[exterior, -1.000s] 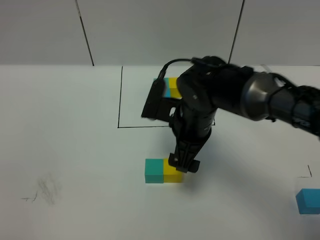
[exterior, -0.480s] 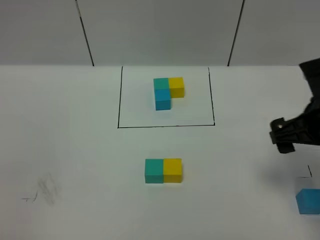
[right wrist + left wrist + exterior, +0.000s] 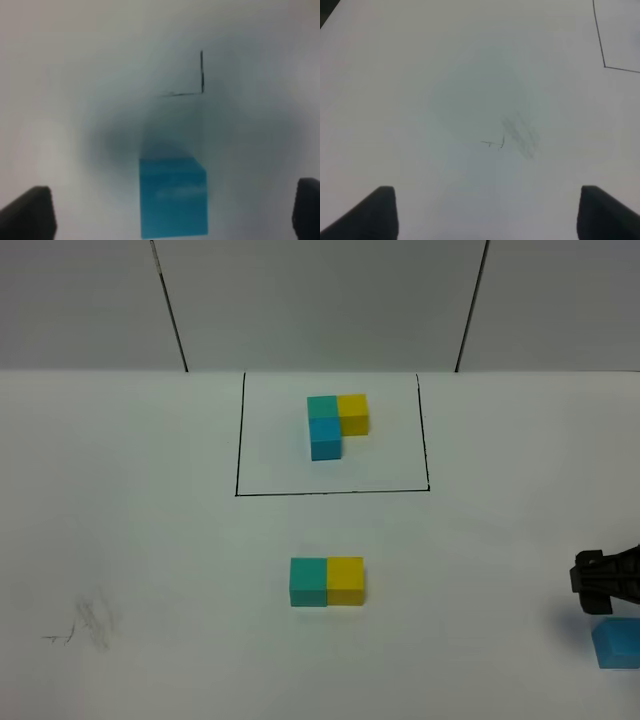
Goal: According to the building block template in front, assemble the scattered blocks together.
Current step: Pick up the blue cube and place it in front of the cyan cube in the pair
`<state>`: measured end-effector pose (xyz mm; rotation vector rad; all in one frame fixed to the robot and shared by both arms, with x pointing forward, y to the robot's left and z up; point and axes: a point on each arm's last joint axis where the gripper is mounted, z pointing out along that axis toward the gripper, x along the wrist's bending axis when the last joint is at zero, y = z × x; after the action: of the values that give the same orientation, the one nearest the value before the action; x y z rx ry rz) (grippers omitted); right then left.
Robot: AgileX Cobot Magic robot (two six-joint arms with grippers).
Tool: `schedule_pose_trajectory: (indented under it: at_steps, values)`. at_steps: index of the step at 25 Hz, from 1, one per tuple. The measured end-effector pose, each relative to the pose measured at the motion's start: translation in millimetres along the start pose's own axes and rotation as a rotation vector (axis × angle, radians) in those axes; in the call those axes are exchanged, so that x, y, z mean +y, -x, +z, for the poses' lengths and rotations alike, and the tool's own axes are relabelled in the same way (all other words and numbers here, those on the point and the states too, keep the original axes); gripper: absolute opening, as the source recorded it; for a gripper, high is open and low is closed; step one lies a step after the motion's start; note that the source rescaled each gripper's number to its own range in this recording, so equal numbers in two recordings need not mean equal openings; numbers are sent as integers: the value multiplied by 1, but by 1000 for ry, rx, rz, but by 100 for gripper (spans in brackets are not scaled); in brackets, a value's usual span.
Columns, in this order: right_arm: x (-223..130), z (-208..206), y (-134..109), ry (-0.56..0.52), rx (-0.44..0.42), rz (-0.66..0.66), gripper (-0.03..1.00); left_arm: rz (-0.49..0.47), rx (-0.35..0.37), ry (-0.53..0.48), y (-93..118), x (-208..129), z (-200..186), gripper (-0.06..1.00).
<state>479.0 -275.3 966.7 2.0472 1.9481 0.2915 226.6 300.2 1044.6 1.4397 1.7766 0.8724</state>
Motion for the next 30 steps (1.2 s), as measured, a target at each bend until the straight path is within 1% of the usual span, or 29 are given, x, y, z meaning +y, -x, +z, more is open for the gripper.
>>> schedule_pose_trajectory:
  at_steps: [6,13,15,19,20,22,24,26,27,30]
  values:
    - [-11,33,3,-89,2,6,90,0,0,0,0,0,0,59]
    - [-17,57,6,-120,7,1,86,0,0,0,0,0,0,59]
    - [-17,62,5,-124,12,-5,84,0,0,0,0,0,0,59]
    - [-19,71,4,-151,19,-8,74,0,0,0,0,0,0,59]
    - [-20,73,4,-159,19,-8,70,0,0,0,0,0,0,59]
    - [-20,74,3,-165,20,-3,59,0,0,0,0,0,0,59]
    - [-20,75,3,-167,21,-10,35,0,0,0,0,0,0,59]
    - [-21,75,3,-169,22,-23,0,0,0,0,0,0,0,59]
    - [-21,75,3,-170,22,-35,3,0,0,0,0,0,0,59]
    - [-22,68,4,-181,21,-44,3,0,0,1,0,0,0,59]
